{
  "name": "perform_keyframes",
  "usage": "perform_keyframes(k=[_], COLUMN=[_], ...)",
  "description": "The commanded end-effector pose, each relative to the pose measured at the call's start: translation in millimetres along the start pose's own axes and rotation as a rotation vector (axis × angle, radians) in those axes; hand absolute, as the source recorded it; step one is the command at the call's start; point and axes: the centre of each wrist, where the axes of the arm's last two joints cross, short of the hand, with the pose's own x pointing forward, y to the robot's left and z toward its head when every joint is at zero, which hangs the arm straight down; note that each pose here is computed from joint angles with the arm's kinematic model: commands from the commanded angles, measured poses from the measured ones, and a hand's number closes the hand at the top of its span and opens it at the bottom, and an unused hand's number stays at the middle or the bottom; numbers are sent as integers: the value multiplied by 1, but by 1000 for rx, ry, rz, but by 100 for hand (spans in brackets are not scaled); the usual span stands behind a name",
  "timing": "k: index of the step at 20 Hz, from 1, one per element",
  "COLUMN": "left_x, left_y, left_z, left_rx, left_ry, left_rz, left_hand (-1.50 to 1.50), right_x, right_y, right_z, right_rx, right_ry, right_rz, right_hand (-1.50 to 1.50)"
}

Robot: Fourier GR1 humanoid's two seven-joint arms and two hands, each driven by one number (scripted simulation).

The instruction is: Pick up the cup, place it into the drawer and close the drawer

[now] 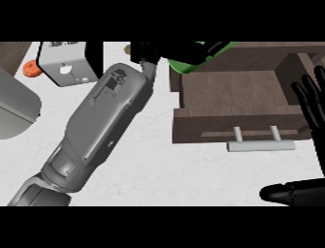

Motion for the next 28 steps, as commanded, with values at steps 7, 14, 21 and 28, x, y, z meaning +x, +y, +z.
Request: perform_keyframes(k=[7, 14, 21, 28], left_x=[-25, -40, -42, -55], left_y=[-16, -18, -23, -29], left_z=[-6, -5, -6, 10], left_rx=[-4, -30, -58, -70], left_ry=[80, 108, 144, 169], left_rz=[-53, -157, -241, -335], left_hand=[150, 150, 150, -150], right_x=[8, -3, 0, 2], right_y=[-5, 4, -2, 14], right_z=[-16, -1, -21, -28], right_rx=[34, 45, 59, 93], right_ry=[-9, -19, -37, -71], right_rz=[0, -18, -32, -50], right_hand=[-150, -150, -150, -150])
